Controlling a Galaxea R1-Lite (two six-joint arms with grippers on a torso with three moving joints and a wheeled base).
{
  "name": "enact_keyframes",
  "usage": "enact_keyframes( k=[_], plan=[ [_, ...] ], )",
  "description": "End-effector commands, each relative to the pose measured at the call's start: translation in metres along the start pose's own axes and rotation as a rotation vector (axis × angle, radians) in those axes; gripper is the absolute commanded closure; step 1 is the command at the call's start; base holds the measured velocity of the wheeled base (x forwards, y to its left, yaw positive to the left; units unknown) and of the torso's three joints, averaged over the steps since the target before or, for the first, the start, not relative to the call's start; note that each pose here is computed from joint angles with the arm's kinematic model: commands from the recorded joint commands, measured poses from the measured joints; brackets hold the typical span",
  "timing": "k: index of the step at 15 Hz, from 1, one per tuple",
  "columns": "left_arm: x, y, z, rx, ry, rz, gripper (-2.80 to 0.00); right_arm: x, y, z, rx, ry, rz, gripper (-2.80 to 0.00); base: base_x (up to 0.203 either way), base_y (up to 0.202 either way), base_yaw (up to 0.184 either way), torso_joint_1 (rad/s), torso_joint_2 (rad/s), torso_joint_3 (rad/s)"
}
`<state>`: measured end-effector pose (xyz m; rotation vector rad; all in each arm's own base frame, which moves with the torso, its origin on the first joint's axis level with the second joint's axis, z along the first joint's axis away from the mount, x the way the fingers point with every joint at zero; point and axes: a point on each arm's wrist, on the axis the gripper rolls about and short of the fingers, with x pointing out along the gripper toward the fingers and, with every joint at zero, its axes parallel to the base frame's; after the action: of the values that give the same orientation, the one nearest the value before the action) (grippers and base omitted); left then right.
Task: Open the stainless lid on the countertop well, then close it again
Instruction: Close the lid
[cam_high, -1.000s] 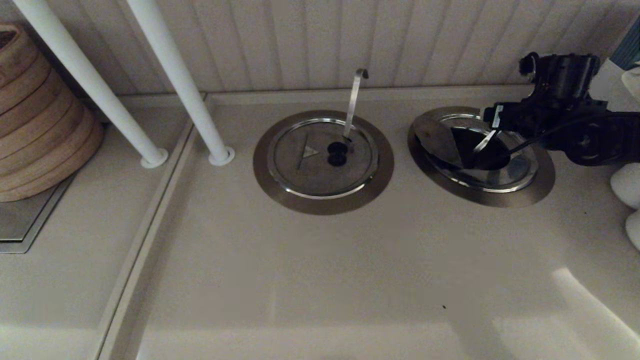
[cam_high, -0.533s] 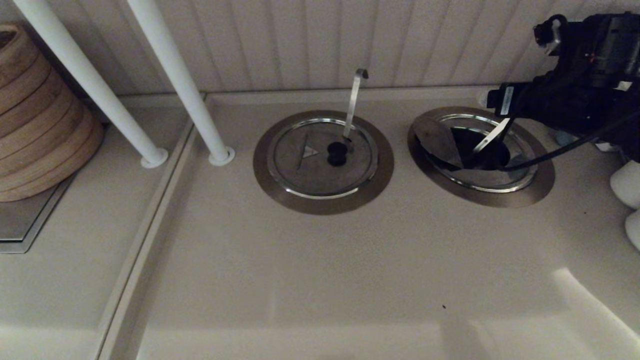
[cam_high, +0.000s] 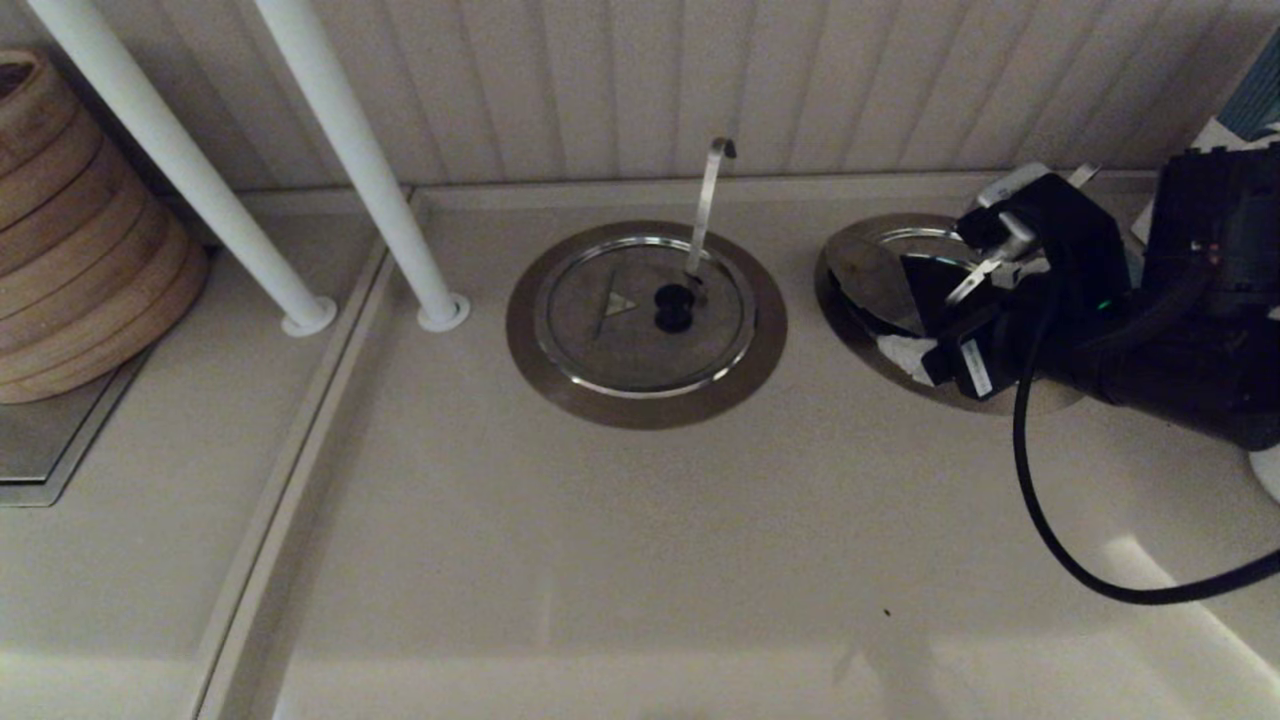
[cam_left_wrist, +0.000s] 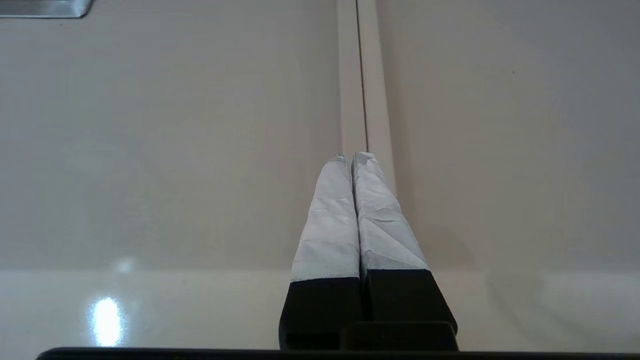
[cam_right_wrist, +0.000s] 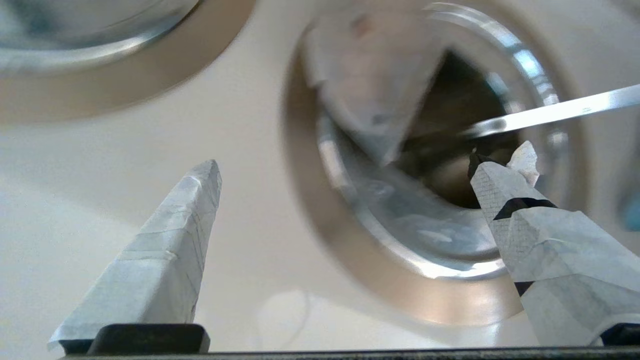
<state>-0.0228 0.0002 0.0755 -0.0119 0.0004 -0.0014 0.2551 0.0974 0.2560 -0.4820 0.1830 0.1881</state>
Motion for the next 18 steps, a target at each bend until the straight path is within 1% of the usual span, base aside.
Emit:
enact_keyframes(
  k=[1,3,4,5,6,7,8,9,13,18],
  plan=[
    [0.0,0.0,0.0,0.0,0.001,0.001,0.0,-0.003,0.018,-0.002,-0.024,-0.001,0.059,-2.8,0.0,0.0,0.0,0.0,0.0,0.0],
    [0.0,0.0,0.0,0.0,0.001,0.001,0.0,0.012,0.028,-0.011,-0.04,0.051,0.056,-2.8,0.0,0.0,0.0,0.0,0.0,0.0],
    [0.0,0.0,0.0,0.0,0.001,0.001,0.0,0.026,0.033,-0.015,-0.043,0.065,0.038,-2.8,0.0,0.0,0.0,0.0,0.0,0.0],
    [0.0,0.0,0.0,0.0,0.001,0.001,0.0,0.04,0.036,-0.018,-0.036,0.049,0.012,-2.8,0.0,0.0,0.0,0.0,0.0,0.0],
    [0.0,0.0,0.0,0.0,0.001,0.0,0.0,0.054,0.037,-0.02,-0.025,0.013,-0.031,-2.8,0.0,0.0,0.0,0.0,0.0,0.0],
    [0.0,0.0,0.0,0.0,0.001,0.0,0.0,0.065,0.035,-0.02,-0.014,-0.032,-0.082,-2.8,0.0,0.0,0.0,0.0,0.0,0.0],
    [0.0,0.0,0.0,0.0,0.001,0.001,0.0,0.071,0.032,-0.02,-0.011,-0.046,-0.119,-2.8,0.0,0.0,0.0,0.0,0.0,0.0],
    [0.0,0.0,0.0,0.0,0.001,0.001,0.0,0.073,0.031,-0.017,-0.005,-0.055,-0.131,-2.8,0.0,0.0,0.0,0.0,0.0,0.0],
    [0.0,0.0,0.0,0.0,0.001,0.0,0.0,0.087,0.029,-0.021,0.005,-0.061,-0.174,-2.8,0.0,0.0,0.0,0.0,0.0,0.0],
    [0.0,0.0,0.0,0.0,0.001,0.0,0.0,0.09,0.027,-0.021,0.009,-0.063,-0.182,-2.8,0.0,0.0,0.0,0.0,0.0,0.0]
  ],
)
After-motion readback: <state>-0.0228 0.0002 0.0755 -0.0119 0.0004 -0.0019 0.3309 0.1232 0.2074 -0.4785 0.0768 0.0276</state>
